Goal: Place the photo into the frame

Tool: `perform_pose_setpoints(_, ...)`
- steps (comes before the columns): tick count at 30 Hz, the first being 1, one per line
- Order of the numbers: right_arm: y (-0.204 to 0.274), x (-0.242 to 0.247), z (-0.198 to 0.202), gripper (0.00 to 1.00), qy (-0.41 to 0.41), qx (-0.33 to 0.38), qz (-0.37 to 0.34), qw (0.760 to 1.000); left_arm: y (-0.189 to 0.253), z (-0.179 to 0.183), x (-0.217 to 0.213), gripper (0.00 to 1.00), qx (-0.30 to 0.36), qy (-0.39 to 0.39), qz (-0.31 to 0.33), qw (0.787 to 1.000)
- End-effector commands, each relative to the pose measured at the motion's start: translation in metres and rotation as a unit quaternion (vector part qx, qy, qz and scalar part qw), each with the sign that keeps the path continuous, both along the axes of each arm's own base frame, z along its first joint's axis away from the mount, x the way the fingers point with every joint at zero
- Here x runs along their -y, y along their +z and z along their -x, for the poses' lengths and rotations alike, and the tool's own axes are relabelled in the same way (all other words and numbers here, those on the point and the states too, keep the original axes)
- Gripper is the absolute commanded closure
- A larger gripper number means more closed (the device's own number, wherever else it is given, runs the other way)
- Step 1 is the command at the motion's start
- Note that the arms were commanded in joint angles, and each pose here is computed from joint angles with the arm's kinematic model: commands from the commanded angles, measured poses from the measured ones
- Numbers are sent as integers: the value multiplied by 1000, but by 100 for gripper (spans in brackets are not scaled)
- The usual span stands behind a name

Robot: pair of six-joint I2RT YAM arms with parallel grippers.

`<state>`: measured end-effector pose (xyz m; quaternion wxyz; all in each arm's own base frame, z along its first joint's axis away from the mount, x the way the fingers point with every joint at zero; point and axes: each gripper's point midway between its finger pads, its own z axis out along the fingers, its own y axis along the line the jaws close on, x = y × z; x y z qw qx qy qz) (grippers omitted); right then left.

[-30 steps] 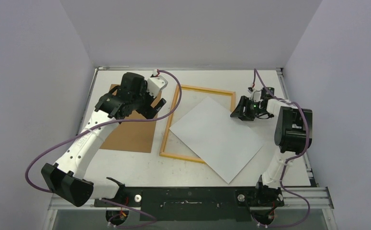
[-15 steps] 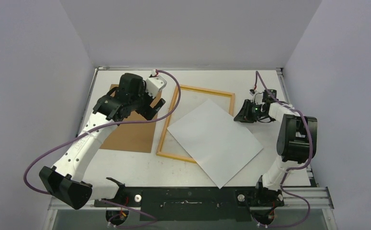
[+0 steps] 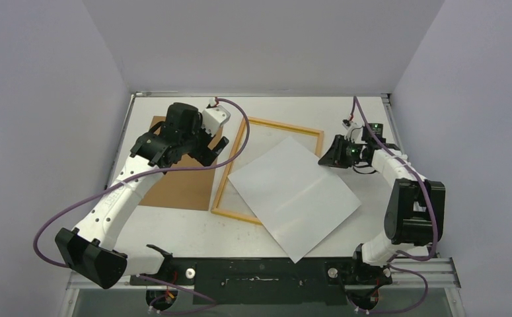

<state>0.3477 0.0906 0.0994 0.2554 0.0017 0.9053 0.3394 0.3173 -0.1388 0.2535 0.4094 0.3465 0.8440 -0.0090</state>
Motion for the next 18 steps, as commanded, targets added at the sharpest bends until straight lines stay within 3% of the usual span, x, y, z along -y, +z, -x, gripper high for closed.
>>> perform_pose_setpoints(1, 32, -20, 8, 75, 29, 52, -49, 997, 18, -5, 2, 4, 34, 3, 25, 999)
perform_pose_setpoints(7, 51, -27, 10, 75, 31, 74, -78, 994, 19, -6, 4, 4, 34, 3, 29, 999)
perform_pose_setpoints(12, 87, -37, 3, 84, 29, 118, -128, 984, 18, -5, 4, 4, 32, 4, 32, 999)
perform_pose_setpoints(18, 147, -45, -3, 89, 25, 190, -188, 963, 19, -5, 6, 4, 30, 6, 39, 999)
